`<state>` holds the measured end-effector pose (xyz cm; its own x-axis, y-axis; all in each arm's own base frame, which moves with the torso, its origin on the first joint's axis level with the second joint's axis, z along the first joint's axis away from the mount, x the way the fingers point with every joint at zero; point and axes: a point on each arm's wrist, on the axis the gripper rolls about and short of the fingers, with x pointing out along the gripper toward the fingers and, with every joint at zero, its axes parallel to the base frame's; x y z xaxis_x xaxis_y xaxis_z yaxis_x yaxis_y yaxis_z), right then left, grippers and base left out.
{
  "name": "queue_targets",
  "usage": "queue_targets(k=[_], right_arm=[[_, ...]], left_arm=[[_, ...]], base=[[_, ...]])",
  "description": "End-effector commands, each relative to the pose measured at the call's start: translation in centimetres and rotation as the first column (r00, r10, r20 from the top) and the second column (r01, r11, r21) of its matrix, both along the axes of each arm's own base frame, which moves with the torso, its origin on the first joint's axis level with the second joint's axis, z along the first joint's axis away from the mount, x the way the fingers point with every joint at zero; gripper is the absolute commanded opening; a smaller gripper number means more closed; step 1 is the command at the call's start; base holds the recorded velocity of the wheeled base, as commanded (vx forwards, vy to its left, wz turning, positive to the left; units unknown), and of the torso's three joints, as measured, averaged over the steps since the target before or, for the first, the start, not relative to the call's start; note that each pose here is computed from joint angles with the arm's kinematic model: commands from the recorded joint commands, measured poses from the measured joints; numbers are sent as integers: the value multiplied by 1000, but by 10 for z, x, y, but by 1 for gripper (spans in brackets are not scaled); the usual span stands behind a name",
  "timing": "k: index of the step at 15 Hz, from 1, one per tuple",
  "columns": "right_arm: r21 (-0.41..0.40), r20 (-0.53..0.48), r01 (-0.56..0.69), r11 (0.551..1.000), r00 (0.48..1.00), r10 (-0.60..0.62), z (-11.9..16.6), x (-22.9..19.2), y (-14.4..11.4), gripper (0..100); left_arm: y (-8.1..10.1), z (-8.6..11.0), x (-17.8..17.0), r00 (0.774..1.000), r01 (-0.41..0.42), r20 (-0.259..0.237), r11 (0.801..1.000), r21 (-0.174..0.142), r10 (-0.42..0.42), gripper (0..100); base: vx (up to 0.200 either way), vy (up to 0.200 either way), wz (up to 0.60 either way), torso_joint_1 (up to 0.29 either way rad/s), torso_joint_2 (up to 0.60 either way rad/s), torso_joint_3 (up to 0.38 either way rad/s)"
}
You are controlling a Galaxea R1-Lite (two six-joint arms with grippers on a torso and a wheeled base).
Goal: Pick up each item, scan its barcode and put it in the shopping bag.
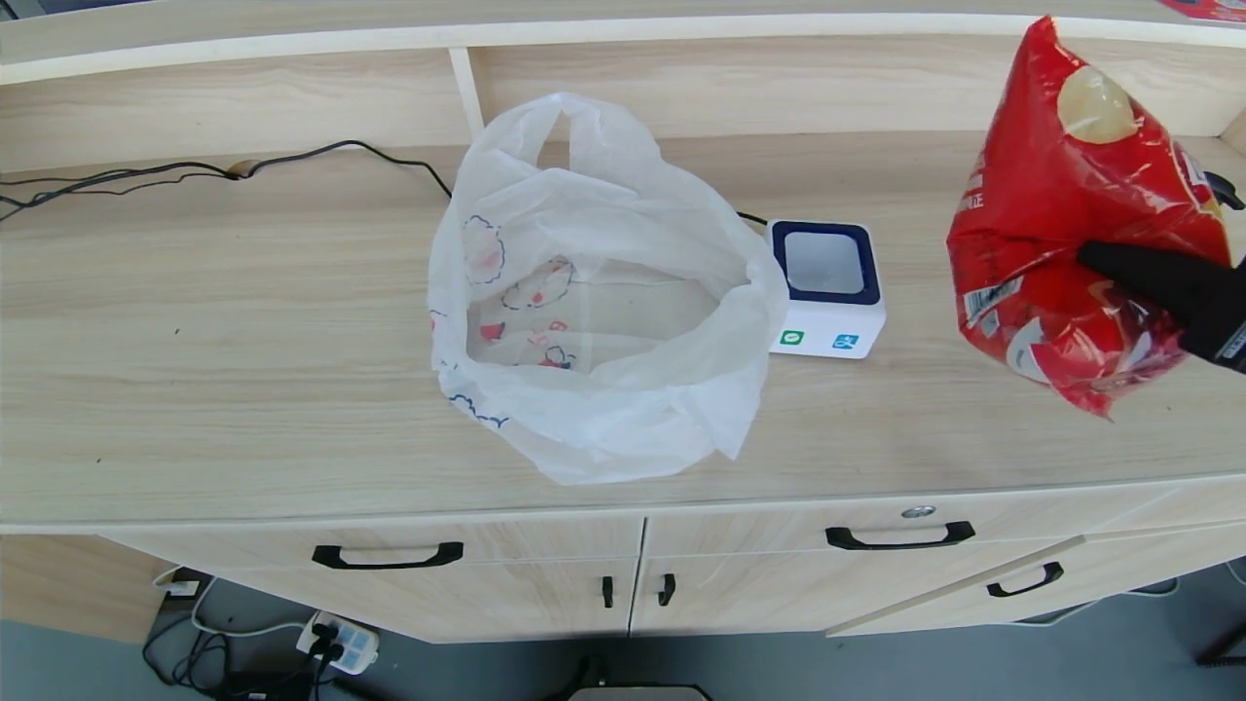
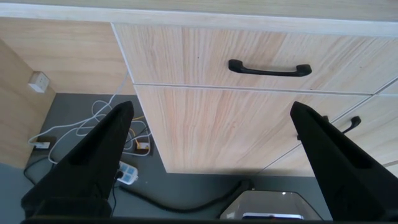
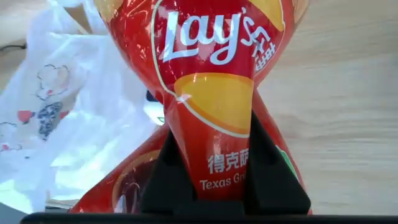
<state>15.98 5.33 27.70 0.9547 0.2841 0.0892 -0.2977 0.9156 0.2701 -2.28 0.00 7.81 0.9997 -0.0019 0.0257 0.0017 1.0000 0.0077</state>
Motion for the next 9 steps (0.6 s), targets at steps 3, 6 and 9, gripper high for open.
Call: queue_targets(k=[3,6,9], right_arm=[[91,18,-231,969,973,231,-20,-24,27,0],[172,45,-377,910,926,375,-12,-28,38,0],[255,60,-483,837,872,485,1,-33,56,0]], left_arm=[[0,0,0,1000,0,-1,1000,0,0,100],[0,0,0,1000,0,-1,1000,0,0,100],[0,0,0,1000,0,-1,1000,0,0,100]], base=[[0,0,0,0,0,0],[0,0,0,0,0,0],[0,0,0,0,0,0]])
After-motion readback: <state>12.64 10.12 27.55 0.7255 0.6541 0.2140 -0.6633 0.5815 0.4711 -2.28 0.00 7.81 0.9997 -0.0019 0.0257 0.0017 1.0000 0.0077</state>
